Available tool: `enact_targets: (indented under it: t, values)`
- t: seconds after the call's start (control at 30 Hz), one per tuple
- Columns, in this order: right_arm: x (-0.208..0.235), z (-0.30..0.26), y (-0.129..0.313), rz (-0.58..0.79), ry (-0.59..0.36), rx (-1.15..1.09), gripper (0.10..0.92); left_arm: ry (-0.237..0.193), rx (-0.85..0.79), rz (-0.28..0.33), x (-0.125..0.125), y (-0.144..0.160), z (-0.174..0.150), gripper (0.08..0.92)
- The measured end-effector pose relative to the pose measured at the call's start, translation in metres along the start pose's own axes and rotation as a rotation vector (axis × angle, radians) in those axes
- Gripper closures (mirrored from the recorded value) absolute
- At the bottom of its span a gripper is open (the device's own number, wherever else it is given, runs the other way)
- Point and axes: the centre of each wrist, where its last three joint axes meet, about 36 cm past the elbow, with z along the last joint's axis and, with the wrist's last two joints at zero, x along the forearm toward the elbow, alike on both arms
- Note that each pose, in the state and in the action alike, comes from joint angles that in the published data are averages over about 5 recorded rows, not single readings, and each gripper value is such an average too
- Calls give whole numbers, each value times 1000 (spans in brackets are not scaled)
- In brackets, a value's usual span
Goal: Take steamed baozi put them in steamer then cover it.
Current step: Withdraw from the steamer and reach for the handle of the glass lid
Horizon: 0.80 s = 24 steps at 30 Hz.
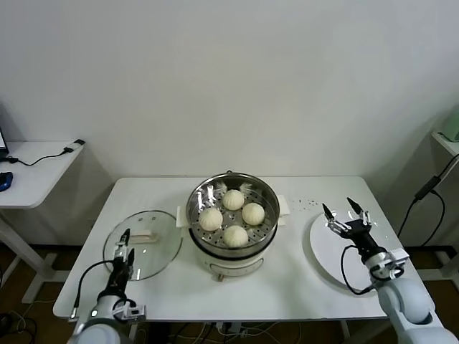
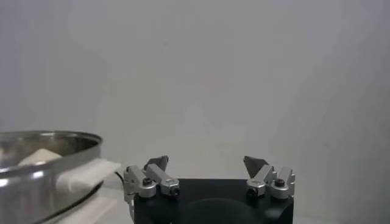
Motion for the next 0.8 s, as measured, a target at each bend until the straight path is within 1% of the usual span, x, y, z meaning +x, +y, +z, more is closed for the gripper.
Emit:
enact_targets:
  t: [0.23, 0.37, 0.63, 0.8]
  values:
    - [14, 16, 0, 34, 28, 7, 200, 16, 11, 10, -24, -16, -23, 177]
    - [19, 22, 0, 46, 38, 12, 200, 35, 20, 8, -37, -22, -34, 177]
    - [26, 28, -1, 61, 47, 29, 200, 92, 15, 5, -61, -33, -37, 177]
    - [30, 33, -1, 64, 53, 38, 200, 115, 28, 4, -75, -37, -37, 177]
